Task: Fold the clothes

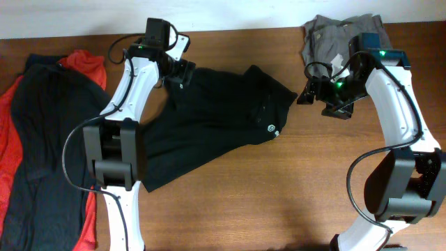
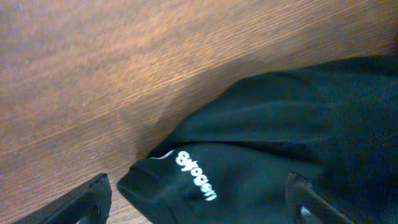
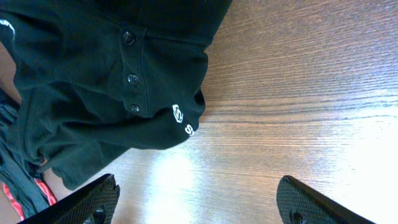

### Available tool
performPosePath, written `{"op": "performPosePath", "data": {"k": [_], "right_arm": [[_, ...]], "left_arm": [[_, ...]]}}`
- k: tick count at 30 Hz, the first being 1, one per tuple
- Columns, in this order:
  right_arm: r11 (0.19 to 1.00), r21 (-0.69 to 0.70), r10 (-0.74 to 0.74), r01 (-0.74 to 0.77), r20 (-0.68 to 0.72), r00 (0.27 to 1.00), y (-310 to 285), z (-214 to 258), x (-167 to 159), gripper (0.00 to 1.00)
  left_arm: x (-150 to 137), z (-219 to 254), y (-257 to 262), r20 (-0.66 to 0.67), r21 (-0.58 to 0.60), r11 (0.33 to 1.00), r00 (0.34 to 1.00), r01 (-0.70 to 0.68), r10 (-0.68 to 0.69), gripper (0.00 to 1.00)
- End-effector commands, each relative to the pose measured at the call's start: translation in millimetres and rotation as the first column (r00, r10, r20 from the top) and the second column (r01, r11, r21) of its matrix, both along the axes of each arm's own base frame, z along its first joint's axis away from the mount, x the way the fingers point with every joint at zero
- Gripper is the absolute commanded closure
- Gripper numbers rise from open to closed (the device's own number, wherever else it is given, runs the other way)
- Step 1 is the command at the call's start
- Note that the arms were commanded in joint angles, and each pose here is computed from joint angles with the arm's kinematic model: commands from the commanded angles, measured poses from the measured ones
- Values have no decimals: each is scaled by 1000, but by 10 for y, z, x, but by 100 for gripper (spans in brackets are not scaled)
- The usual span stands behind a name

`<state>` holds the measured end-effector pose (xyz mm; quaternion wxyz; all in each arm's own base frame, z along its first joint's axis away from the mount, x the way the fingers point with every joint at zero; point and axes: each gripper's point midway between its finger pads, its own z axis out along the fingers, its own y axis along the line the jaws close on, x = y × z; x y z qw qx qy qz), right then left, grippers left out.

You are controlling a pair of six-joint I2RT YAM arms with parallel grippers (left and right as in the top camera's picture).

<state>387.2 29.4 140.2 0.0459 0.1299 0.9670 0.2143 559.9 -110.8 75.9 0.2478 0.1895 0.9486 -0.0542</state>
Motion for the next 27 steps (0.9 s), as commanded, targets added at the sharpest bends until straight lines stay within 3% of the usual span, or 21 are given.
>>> {"op": "performPosePath", "data": {"k": [1, 2, 3, 5, 11, 13, 14, 17, 20, 23, 27], "right_arm": [[1000, 0, 24, -24, 24, 999, 27, 67, 3, 14], [1000, -1, 24, -24, 24, 999, 27, 67, 3, 14], [1000, -1, 24, -24, 24, 999, 27, 67, 3, 14], [1000, -1, 24, -24, 24, 999, 27, 67, 3, 14], [999, -3, 38, -38, 30, 999, 27, 66, 2, 14], [999, -3, 38, -38, 30, 999, 27, 66, 2, 14], [999, -3, 38, -38, 28, 999, 28, 66, -2, 14], [999, -3, 39, -39, 28, 999, 28, 66, -3, 15], [999, -3, 48, -48, 28, 998, 30, 66, -10, 15], [999, -3, 49, -49, 29, 998, 31, 66, -10, 17], [984, 97, 140, -149, 94, 986, 220, 165, -4, 17]], "left_arm": [[26, -232, 96, -33, -5, 1000, 999, -24, 24, 21], [29, -299, 110, -41, 3, 1000, 999, -28, 28, 29], [30, -335, 131, -44, 17, 999, 998, -34, 34, 44], [15, -448, 146, -64, 28, 999, 997, -37, 38, 56], [-1, -769, 280, -99, 104, 993, 992, -64, 74, 58], [3, -763, 292, -97, 111, 992, 992, -67, 78, 92], [17, -726, 292, -94, 107, 991, 992, -79, 89, 99], [102, -434, 305, -73, 100, 988, 989, -122, 129, 99], [248, 197, 265, 0, 78, 989, 992, -127, 127, 99], [358, 1201, 172, 167, 31, 992, 979, -124, 117, 99], [360, 2044, 108, 336, -62, 987, 928, -149, 161, 99]]}}
